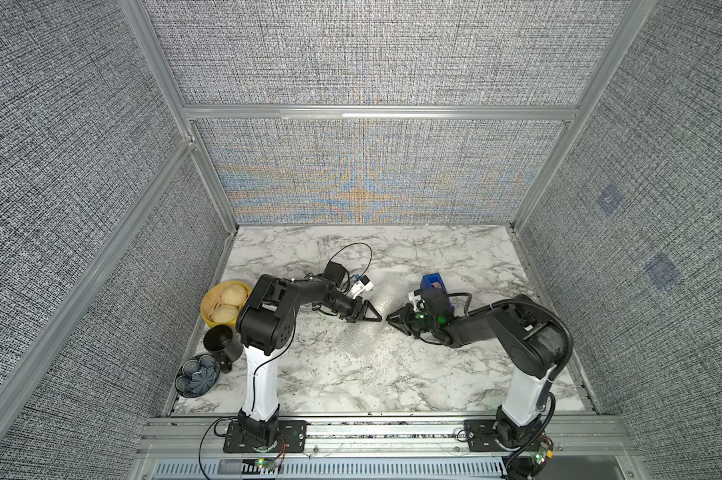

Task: Wrap vases in bubble wrap
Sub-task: Stick the tape on the bubble wrap.

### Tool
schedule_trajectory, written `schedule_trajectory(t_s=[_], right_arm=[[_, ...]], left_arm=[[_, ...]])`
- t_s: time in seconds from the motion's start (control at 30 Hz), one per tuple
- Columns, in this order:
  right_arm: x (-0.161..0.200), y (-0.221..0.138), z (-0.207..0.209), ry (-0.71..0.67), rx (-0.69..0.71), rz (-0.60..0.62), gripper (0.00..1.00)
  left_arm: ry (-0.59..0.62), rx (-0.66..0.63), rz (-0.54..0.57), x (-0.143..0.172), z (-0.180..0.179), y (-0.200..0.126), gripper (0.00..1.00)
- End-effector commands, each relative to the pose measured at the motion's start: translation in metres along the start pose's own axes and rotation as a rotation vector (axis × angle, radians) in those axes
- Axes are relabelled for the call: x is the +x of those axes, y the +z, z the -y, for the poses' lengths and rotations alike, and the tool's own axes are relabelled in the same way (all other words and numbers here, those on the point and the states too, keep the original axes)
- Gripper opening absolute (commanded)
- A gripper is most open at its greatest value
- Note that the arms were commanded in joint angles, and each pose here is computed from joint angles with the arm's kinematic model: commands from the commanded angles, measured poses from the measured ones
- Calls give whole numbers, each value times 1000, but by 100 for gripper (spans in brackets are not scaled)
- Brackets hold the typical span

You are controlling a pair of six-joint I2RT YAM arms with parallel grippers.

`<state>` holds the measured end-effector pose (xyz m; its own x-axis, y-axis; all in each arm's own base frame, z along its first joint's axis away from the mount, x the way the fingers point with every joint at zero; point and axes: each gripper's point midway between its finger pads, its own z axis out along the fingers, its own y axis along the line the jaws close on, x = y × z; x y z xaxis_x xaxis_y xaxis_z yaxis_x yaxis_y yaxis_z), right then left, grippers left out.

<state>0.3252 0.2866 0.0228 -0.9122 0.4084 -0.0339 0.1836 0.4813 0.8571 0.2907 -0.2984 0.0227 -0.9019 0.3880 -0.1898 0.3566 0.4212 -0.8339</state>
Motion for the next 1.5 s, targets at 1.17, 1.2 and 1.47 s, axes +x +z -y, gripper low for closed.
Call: schedule_trajectory(t_s=[1.17, 1.2, 1.47], right_arm=[[-49, 12, 6, 92, 78, 144, 0], [-49, 13, 5, 94, 75, 143, 0], [4, -98, 49, -44, 597, 4, 39]], left_arm=[[-27, -358, -91, 30, -75, -1, 61], [-29, -357, -92, 30, -75, -1, 61], [-30, -570, 4, 18, -84, -30, 62]])
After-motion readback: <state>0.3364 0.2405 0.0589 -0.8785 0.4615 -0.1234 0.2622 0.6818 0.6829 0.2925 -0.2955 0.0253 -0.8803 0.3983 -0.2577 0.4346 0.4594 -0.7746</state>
